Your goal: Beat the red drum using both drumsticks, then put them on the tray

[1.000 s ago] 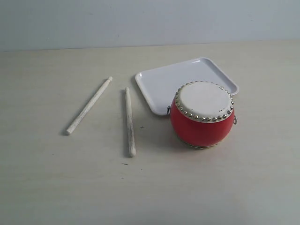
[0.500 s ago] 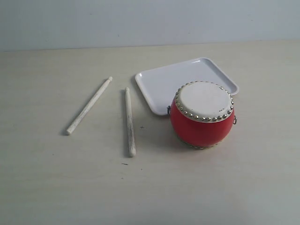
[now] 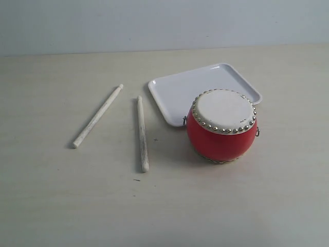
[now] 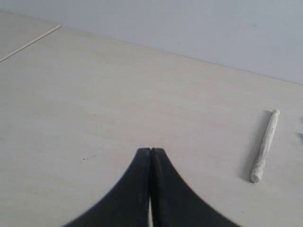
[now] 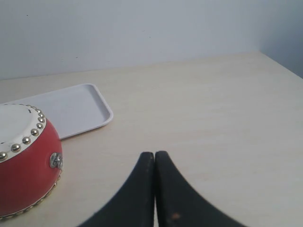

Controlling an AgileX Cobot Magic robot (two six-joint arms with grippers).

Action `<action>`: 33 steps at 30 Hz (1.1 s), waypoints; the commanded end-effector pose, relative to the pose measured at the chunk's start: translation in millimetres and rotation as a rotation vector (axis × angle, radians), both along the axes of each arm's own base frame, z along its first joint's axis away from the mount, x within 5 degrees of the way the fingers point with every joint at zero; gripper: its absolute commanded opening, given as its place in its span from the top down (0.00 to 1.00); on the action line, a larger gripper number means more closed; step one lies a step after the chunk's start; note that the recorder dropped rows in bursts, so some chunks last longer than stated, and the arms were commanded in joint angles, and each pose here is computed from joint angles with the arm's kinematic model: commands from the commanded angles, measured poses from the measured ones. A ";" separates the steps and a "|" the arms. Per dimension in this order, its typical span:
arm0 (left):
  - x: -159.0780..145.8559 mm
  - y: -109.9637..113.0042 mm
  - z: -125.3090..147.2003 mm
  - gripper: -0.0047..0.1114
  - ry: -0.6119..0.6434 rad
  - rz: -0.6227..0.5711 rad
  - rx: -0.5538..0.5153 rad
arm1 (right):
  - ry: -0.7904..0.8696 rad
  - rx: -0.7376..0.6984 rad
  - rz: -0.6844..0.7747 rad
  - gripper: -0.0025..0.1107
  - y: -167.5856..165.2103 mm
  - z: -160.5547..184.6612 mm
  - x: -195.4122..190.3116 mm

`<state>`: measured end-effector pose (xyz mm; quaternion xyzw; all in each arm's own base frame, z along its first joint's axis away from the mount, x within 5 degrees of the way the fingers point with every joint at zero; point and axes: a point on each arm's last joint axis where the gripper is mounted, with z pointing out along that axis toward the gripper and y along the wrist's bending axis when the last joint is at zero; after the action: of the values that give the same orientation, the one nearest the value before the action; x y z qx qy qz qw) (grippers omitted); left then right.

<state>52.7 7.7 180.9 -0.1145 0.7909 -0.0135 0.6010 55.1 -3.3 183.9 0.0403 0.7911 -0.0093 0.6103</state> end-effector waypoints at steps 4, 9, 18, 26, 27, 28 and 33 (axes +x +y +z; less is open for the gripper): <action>-0.1 -0.5 0.0 0.96 -0.009 -0.008 0.002 | -0.010 0.003 -0.005 0.98 -0.3 -0.1 0.6; -0.1 -0.5 0.0 0.96 -0.009 -0.008 0.002 | -0.010 0.003 -0.005 0.98 -0.3 -0.1 0.6; 0.0 -0.1 0.3 0.96 -0.011 -0.010 0.021 | -0.010 0.003 -0.005 0.98 -0.3 -0.1 0.6; 2.5 -3.9 38.9 0.96 -0.447 -0.043 -0.040 | -0.010 0.003 -0.005 0.98 -0.3 -0.1 0.6; 1.5 -4.4 44.1 0.96 -0.508 -0.049 -0.076 | -0.010 0.003 -0.005 0.98 -0.3 -0.1 0.6; 0.6 -4.9 48.0 0.96 -0.554 -0.056 -0.096 | -0.010 0.003 -0.005 0.98 -0.3 -0.1 0.6; -3.3 -6.3 59.7 0.96 -0.692 -0.082 -0.144 | -0.010 0.003 -0.005 0.98 -0.3 -0.1 0.6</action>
<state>53.3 2.6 230.6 -0.1145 0.5872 -0.1032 0.7946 55.1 -3.3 183.9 0.0403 0.7911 -0.0093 0.6103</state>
